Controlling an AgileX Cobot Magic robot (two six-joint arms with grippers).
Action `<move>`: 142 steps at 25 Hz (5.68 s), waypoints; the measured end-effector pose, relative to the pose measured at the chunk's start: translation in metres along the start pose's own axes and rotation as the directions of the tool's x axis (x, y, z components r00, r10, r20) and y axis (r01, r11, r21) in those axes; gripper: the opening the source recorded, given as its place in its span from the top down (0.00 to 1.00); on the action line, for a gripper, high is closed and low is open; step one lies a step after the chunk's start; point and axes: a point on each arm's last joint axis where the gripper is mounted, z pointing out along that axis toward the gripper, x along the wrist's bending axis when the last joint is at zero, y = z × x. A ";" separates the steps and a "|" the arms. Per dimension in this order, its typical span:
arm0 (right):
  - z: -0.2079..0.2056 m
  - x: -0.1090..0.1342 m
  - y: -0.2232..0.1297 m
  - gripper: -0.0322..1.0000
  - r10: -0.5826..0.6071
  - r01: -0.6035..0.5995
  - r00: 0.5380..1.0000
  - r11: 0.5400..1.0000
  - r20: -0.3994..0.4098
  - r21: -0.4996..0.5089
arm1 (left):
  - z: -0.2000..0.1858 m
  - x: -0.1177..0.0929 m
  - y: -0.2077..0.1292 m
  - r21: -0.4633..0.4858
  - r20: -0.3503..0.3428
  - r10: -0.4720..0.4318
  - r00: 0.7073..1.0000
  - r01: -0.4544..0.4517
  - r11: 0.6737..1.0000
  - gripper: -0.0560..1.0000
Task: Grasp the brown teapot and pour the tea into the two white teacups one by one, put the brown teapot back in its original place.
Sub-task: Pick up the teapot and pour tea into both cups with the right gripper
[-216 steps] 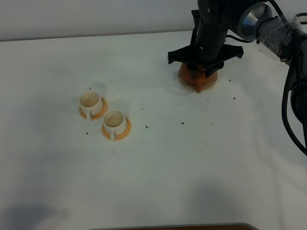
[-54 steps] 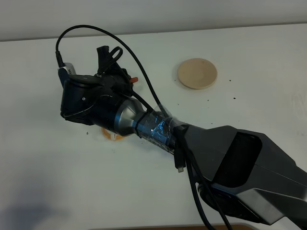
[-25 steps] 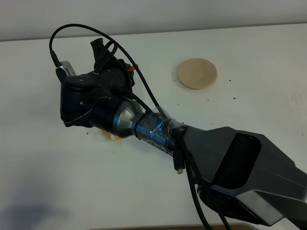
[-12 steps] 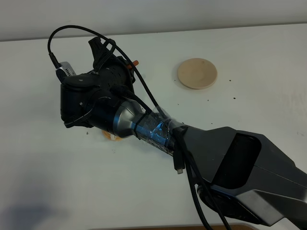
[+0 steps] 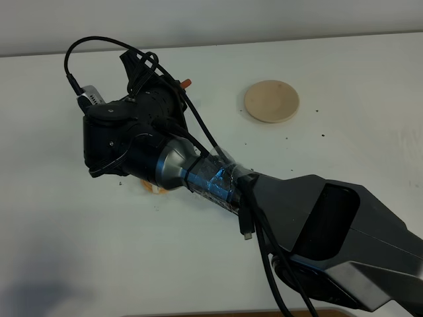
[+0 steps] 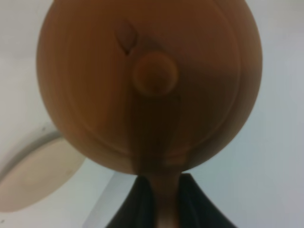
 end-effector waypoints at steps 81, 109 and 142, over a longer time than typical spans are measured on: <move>-0.012 -0.002 -0.002 0.84 0.207 -0.222 0.969 0.969 -0.135 -0.109 | 0.000 0.000 0.000 0.000 0.000 0.000 1.000 0.000 1.000 0.67; 0.012 -0.015 -0.059 0.84 0.519 -0.765 0.530 0.634 -0.671 -0.114 | 0.000 0.000 0.000 0.000 0.000 0.000 1.000 0.000 1.000 0.67; -0.052 0.043 -0.095 0.84 0.575 -0.677 0.564 0.733 -0.593 0.067 | 0.000 0.000 0.000 0.000 -0.001 0.000 1.000 0.000 1.000 0.67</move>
